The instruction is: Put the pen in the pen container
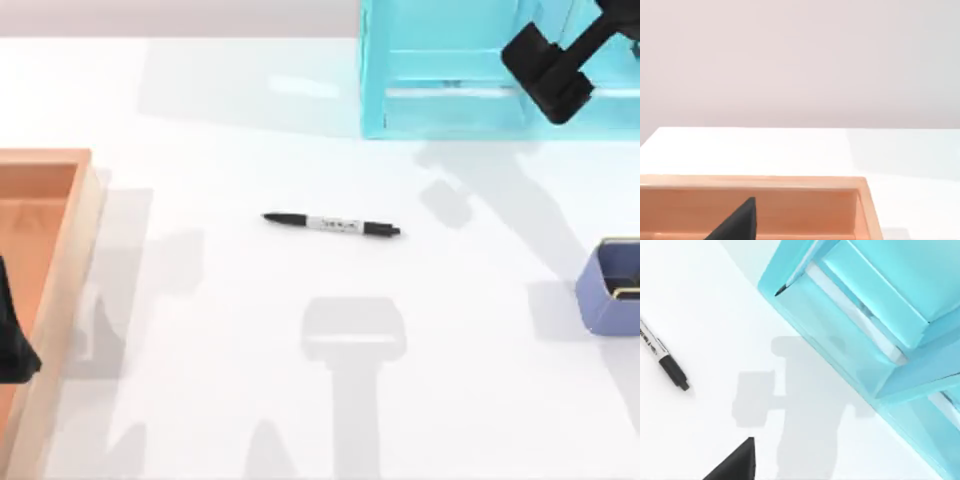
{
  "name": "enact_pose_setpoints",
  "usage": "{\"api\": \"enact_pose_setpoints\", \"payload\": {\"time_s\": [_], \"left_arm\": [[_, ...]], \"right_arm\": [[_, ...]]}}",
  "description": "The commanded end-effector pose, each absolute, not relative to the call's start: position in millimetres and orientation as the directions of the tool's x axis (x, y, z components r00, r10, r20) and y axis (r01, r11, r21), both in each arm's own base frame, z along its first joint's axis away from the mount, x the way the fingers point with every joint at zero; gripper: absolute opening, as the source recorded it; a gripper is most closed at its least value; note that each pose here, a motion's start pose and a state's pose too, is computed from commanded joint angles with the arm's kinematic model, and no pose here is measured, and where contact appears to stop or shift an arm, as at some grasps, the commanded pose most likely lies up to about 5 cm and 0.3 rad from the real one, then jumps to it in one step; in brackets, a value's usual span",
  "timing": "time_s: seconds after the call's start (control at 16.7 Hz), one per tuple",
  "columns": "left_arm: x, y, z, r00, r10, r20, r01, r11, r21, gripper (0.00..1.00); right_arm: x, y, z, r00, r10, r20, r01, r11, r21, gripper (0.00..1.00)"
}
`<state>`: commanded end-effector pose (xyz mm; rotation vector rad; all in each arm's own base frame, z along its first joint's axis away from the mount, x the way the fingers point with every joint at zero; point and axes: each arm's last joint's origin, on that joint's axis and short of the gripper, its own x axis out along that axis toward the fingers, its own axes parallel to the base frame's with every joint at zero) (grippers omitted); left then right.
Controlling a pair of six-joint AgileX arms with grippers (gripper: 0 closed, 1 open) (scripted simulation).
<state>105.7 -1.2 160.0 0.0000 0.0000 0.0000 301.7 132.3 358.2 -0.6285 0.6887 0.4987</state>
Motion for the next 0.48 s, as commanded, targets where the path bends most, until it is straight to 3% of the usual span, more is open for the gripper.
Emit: {"api": "enact_pose_setpoints", "payload": {"time_s": [0.24, 0.48], "left_arm": [[106, -1, 160, 1.000, 0.000, 0.000, 0.000, 1.000, 0.000, 1.00], [106, -1, 160, 1.000, 0.000, 0.000, 0.000, 1.000, 0.000, 1.00]], "right_arm": [[362, 204, 328, 0.511, 0.176, -0.841, -0.771, 0.526, -0.359, 1.00], [395, 266, 268, 0.356, 0.095, -0.930, -0.887, 0.347, -0.304, 1.00]]}}
